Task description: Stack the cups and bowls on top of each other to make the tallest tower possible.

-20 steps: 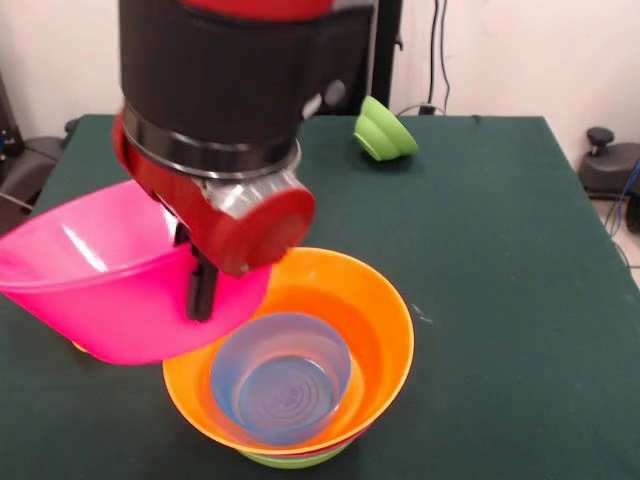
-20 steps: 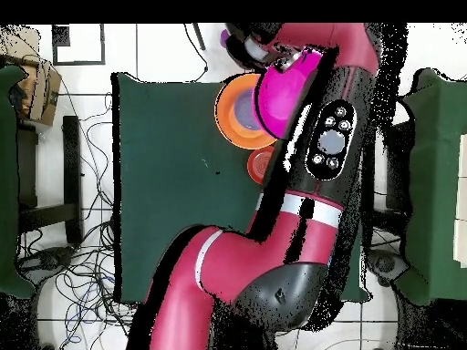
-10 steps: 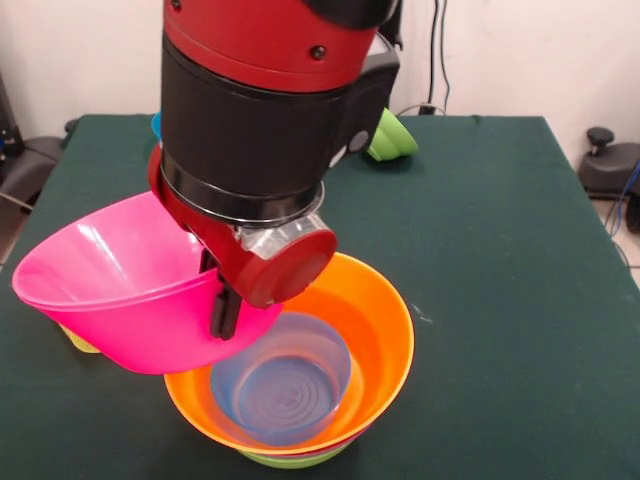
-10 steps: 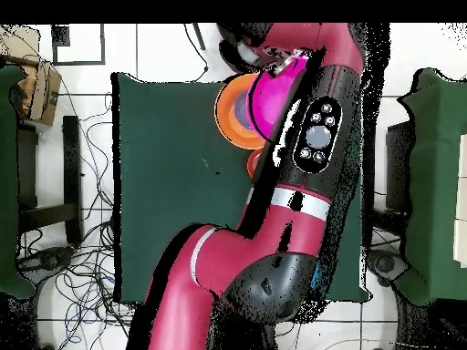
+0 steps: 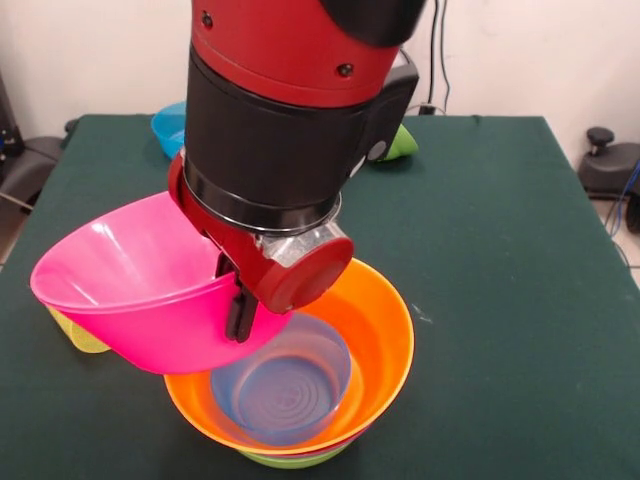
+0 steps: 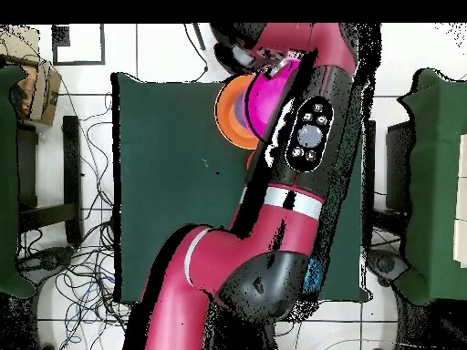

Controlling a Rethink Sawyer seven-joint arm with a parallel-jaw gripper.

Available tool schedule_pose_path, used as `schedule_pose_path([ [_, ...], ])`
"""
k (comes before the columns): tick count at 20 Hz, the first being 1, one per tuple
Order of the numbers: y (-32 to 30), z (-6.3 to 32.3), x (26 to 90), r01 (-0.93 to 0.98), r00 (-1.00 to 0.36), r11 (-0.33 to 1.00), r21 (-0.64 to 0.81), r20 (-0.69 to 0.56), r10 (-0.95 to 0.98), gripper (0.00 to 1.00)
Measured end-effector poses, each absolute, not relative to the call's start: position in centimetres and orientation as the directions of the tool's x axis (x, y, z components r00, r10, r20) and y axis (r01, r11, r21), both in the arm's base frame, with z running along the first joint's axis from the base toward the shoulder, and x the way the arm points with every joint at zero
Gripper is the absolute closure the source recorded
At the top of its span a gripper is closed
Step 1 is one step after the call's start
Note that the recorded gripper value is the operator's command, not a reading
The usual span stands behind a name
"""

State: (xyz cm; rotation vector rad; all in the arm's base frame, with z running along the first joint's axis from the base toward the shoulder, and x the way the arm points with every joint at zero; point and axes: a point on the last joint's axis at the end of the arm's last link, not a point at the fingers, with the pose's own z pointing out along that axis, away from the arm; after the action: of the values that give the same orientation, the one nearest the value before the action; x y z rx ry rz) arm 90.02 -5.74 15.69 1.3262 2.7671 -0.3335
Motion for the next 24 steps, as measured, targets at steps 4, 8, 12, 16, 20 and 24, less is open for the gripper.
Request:
schedule_pose_path([
  [4,-5.9,15.5,90.0,0.778,-0.627,0.604,-0.173,-0.146,0.765,1.00],
  [8,-6.1,15.4,89.8,0.779,-0.625,0.601,-0.182,-0.148,0.766,1.00],
  [12,-6.4,15.1,89.7,0.781,-0.622,0.596,-0.188,-0.150,0.768,1.00],
  [16,-6.8,14.9,89.6,0.784,-0.618,0.591,-0.190,-0.152,0.771,1.00],
  [20,-7.1,14.5,89.4,0.788,-0.613,0.585,-0.193,-0.156,0.774,1.00],
  [24,-7.4,14.0,89.2,0.791,-0.608,0.578,-0.199,-0.157,0.778,1.00],
])
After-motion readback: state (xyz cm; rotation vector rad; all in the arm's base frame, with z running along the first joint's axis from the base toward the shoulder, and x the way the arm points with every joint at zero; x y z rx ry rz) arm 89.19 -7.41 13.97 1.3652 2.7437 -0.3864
